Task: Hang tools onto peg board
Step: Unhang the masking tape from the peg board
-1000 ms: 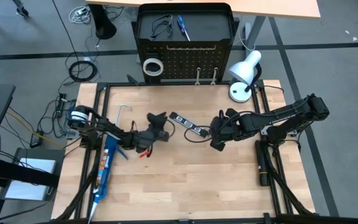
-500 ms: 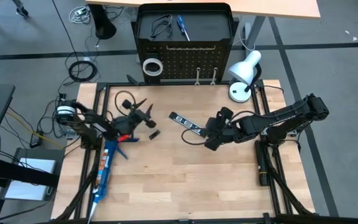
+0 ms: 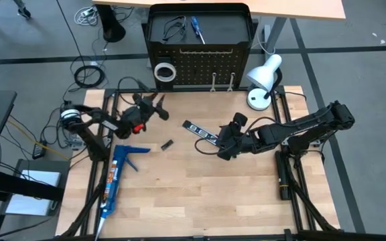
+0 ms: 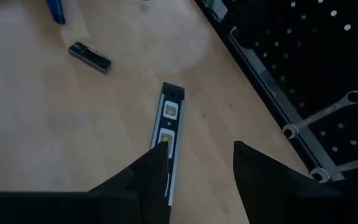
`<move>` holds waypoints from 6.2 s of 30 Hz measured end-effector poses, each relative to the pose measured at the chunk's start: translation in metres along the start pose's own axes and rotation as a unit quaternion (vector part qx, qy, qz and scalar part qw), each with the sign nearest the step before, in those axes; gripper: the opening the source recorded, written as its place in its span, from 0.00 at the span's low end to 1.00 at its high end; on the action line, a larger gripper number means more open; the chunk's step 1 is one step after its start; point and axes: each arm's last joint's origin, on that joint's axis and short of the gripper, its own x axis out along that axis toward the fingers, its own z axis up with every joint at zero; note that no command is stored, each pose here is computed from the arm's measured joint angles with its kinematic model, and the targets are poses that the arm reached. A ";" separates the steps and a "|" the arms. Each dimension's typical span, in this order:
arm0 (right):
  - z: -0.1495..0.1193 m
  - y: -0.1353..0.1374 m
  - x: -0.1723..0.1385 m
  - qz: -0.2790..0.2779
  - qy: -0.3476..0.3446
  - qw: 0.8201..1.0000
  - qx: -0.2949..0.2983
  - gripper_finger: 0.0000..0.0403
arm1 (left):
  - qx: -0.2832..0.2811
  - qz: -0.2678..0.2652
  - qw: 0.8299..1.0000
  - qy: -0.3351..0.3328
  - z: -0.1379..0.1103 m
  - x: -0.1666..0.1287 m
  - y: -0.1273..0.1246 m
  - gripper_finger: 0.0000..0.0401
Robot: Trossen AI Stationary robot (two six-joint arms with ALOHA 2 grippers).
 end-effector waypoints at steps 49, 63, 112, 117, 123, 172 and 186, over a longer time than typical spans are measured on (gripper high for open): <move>-0.032 -0.007 0.043 -0.026 -0.043 0.996 -0.067 0.45 | -0.291 -0.002 0.957 0.001 0.019 0.067 0.048 0.45; -0.032 -0.007 0.043 -0.025 -0.045 0.996 -0.066 0.45 | -0.247 0.044 0.968 0.017 0.018 0.071 0.049 0.43; -0.030 -0.006 0.043 -0.018 -0.055 0.996 -0.060 0.45 | -0.099 0.078 0.992 0.004 0.024 0.073 0.045 0.18; -0.030 -0.006 0.043 -0.018 -0.055 0.996 -0.061 0.45 | -0.081 0.080 0.993 0.007 0.025 0.072 0.042 0.04; -0.030 -0.005 0.043 -0.011 -0.054 0.997 -0.061 0.45 | -0.071 0.091 0.993 0.008 0.024 0.071 0.041 0.03; -0.030 -0.005 0.043 -0.005 -0.055 0.997 -0.057 0.45 | -0.014 0.169 0.985 -0.022 0.054 0.041 -0.003 0.02; -0.030 -0.005 0.043 -0.005 -0.055 0.997 -0.057 0.45 | 0.008 0.184 0.983 -0.018 0.057 0.030 -0.019 0.02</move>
